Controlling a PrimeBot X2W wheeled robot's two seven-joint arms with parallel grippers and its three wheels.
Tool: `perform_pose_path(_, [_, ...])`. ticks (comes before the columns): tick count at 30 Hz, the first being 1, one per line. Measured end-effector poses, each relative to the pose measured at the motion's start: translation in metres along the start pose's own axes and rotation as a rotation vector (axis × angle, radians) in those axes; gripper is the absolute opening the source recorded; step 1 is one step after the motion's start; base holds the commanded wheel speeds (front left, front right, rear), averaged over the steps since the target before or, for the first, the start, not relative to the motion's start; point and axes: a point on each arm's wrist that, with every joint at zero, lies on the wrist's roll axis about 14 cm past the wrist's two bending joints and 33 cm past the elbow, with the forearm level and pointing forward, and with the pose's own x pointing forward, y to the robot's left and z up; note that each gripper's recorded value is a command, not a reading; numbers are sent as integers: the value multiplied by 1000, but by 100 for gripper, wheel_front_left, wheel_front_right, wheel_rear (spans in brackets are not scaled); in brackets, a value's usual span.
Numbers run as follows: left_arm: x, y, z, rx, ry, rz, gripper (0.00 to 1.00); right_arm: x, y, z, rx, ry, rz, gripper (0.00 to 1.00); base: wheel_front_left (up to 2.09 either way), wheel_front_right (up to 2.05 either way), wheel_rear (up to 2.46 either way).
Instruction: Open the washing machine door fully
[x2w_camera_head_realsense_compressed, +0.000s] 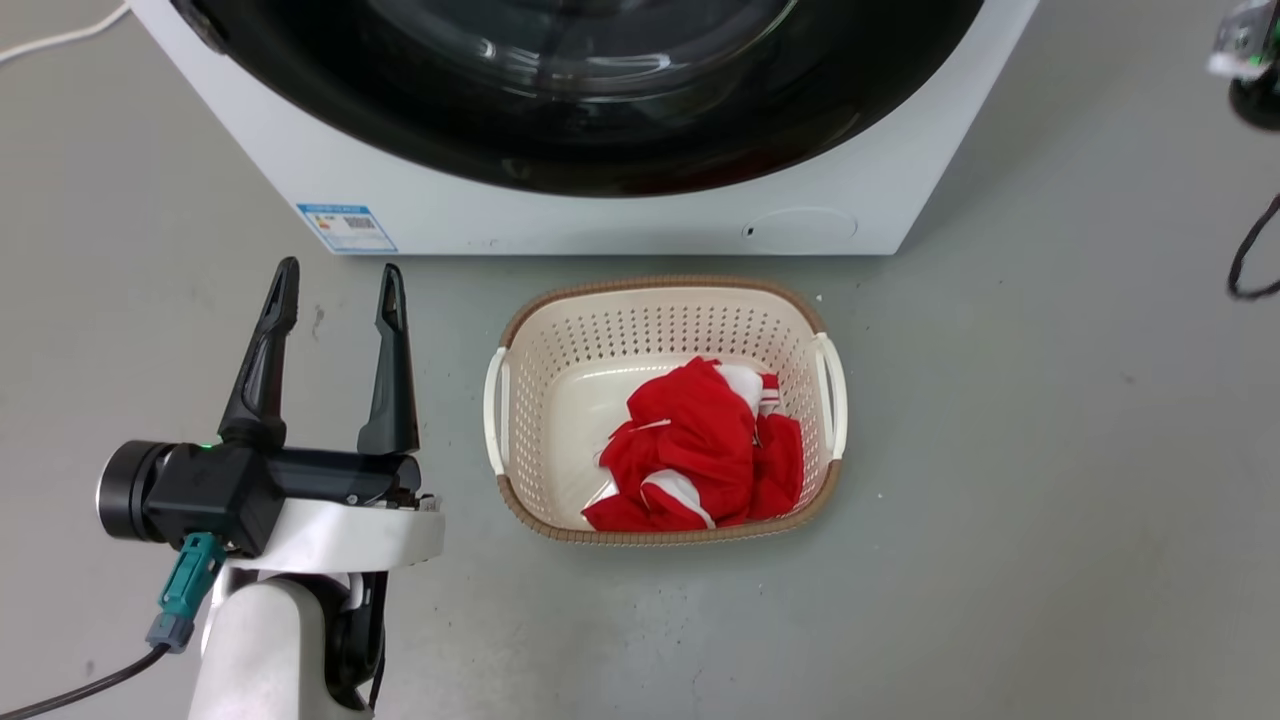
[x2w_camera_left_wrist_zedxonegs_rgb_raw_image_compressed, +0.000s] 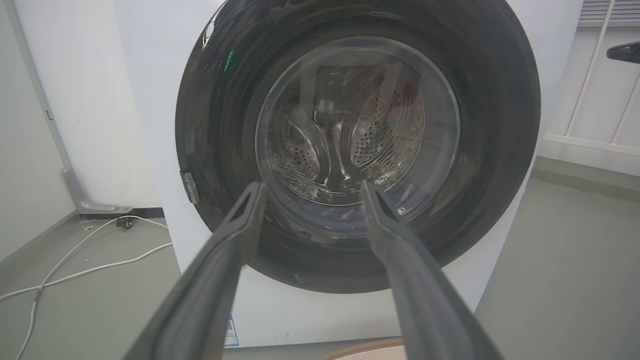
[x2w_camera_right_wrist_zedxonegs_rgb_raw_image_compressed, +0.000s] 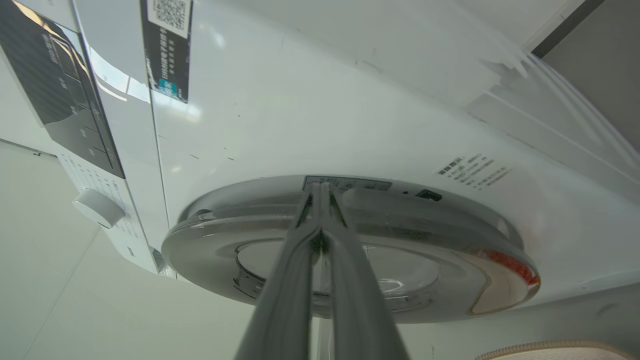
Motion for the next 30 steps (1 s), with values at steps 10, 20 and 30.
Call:
perform_pose_path(10, [10, 5, -13, 14, 15, 3, 100, 40, 6, -24, -114, 180, -58, 0, 0, 0, 0])
perform_pose_path(20, [13, 12, -24, 26, 34, 17, 100, 67, 13, -51, -127, 253, -60, 0, 0, 0, 0])
perform_pose_path(30, [16, 15, -28, 30, 38, 23, 100, 79, 15, -64, -137, 286, -60, 0, 0, 0, 0])
